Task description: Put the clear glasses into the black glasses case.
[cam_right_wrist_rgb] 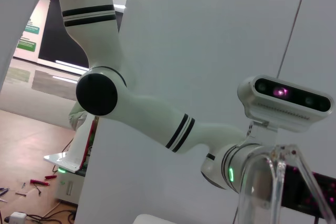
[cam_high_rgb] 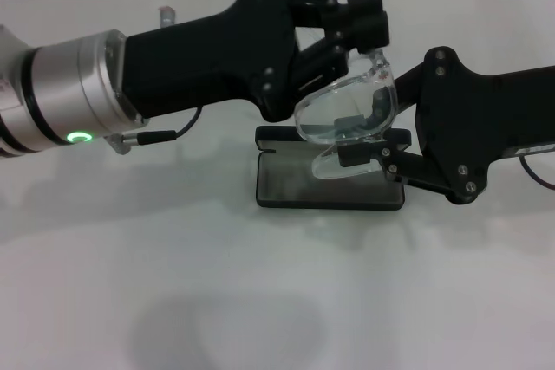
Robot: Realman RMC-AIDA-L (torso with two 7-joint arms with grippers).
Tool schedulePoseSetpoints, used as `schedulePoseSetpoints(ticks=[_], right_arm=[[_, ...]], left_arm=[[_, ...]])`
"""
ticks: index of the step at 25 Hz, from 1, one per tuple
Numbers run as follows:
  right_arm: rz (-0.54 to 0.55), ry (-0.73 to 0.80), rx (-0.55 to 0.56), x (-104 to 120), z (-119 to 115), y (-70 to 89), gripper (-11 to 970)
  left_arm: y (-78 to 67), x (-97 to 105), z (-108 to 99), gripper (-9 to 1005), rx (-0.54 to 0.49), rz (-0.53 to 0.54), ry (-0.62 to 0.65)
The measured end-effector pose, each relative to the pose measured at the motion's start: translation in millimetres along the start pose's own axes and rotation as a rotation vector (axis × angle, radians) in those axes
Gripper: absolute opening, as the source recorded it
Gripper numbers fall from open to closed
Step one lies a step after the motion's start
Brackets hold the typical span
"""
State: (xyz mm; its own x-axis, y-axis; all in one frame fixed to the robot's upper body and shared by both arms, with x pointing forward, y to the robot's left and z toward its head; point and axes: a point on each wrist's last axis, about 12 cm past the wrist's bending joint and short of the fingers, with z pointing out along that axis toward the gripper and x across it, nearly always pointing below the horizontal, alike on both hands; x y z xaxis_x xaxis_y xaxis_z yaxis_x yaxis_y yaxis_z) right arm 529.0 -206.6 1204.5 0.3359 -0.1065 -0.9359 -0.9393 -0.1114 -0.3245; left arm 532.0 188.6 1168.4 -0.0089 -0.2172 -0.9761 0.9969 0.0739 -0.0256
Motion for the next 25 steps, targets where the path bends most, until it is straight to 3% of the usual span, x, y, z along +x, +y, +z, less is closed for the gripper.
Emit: schedulePoseSetpoints(ticks=[25], right_arm=[[-0.016, -0.017, 0.043, 0.7, -8.9, 1.8, 120]], left_arm=[[-5.1, 2.1, 4.7, 146, 0.055, 0.000, 0.024]])
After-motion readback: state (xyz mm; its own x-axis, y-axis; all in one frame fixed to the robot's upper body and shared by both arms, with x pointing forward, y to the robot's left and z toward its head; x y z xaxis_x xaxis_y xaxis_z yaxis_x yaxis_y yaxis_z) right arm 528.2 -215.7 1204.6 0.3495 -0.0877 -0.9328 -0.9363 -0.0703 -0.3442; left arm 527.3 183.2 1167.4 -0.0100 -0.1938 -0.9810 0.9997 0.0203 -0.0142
